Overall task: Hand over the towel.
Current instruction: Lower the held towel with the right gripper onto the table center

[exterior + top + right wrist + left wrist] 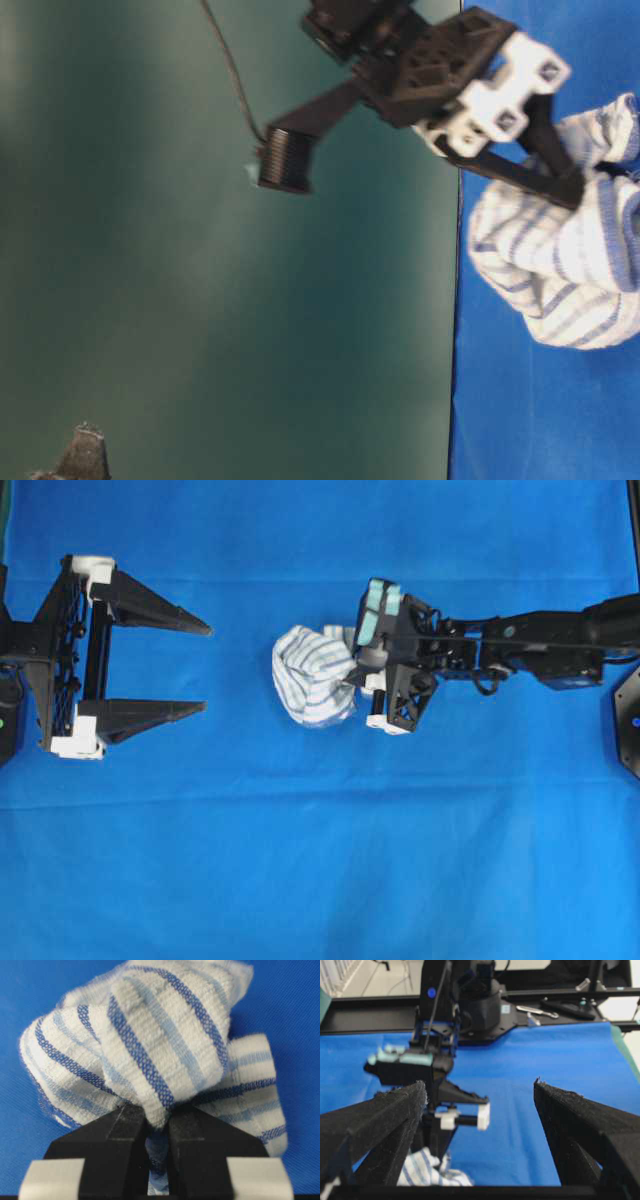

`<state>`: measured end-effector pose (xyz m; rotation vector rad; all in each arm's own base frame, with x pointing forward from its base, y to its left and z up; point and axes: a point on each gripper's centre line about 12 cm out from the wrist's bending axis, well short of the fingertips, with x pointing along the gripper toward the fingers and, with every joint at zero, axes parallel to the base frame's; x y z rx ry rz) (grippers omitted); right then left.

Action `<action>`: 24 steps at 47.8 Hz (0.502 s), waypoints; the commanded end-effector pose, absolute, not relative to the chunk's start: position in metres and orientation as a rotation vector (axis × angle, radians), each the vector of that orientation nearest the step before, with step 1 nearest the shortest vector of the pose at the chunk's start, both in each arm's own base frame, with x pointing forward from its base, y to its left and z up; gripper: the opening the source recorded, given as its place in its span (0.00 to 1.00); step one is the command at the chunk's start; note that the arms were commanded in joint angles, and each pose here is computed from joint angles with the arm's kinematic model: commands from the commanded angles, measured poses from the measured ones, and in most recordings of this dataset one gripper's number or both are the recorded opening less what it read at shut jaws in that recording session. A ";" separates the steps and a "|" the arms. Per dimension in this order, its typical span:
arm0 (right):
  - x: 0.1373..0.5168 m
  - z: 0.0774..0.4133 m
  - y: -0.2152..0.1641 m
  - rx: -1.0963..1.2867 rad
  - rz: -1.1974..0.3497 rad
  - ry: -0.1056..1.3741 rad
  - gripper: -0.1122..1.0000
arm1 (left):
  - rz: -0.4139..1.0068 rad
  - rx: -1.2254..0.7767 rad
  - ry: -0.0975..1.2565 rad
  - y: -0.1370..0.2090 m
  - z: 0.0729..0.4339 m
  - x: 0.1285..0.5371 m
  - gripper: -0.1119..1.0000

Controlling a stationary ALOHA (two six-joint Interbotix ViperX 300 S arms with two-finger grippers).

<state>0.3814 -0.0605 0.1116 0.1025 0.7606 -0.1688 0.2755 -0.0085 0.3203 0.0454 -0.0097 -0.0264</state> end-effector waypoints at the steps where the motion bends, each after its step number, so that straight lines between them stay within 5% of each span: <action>1: 0.389 0.119 -0.060 0.099 -0.165 0.741 0.17 | -0.027 0.045 -0.033 -0.009 0.327 0.277 0.94; 15: 0.391 0.120 -0.061 0.119 -0.173 0.738 0.18 | -0.027 0.045 -0.030 -0.009 0.326 0.277 0.94; 24: 0.388 0.131 -0.060 0.139 -0.180 0.733 0.65 | -0.027 0.045 -0.030 -0.009 0.326 0.277 0.94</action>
